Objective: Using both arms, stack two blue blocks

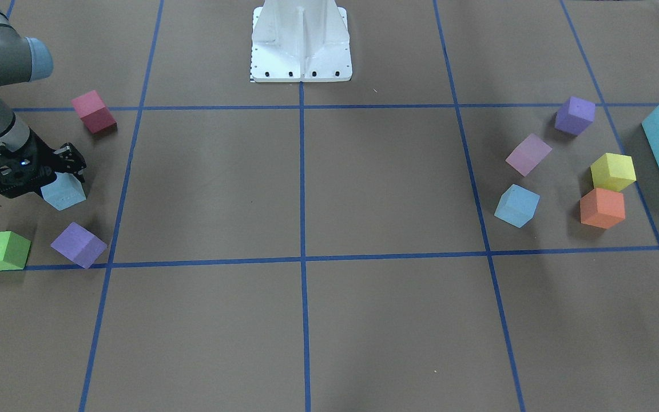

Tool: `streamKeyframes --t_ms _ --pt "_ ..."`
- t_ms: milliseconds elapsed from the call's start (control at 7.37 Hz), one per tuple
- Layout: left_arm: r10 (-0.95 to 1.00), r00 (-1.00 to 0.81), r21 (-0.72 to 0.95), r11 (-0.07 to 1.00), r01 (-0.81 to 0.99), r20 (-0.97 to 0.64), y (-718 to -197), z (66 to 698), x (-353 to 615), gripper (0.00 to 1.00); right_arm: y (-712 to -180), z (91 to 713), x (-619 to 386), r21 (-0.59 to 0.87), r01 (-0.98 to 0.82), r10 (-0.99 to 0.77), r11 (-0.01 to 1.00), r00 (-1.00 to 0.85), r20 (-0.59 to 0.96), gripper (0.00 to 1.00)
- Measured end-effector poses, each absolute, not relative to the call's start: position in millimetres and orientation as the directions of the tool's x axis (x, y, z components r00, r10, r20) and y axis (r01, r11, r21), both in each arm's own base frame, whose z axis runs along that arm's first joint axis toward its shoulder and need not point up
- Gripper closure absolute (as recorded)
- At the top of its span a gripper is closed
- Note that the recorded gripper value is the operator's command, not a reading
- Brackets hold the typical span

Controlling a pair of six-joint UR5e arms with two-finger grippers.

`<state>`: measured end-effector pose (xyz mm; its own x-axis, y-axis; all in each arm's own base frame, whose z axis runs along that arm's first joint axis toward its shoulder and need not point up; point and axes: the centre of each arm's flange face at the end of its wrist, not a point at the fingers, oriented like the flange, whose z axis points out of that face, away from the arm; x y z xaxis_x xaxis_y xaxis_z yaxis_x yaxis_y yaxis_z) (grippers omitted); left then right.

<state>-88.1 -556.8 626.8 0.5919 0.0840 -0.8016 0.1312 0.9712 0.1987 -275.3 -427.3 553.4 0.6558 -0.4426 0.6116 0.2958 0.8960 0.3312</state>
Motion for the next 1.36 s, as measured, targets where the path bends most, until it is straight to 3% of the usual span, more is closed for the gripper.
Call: streamKeyframes --t_ms 271,543,950,1357 --pt "0.084 0.592 0.198 0.971 0.131 -0.802 -557 627 -88 0.02 -428 554 -276 0.331 0.296 -0.442 0.896 0.656 0.611 0.6" --pt "0.084 0.592 0.198 0.971 0.131 -0.802 -557 627 -88 0.02 -428 553 -277 0.332 0.295 -0.443 0.896 0.656 0.612 0.7" --pt "0.084 0.592 0.199 0.971 0.131 -0.802 -557 627 -88 0.02 -432 539 -281 0.344 0.291 -0.449 0.893 0.639 0.624 0.7" --pt "0.084 0.592 0.199 0.971 0.131 -0.802 -557 627 -88 0.02 -461 461 -312 0.299 0.217 -0.368 0.929 0.597 0.713 0.7"
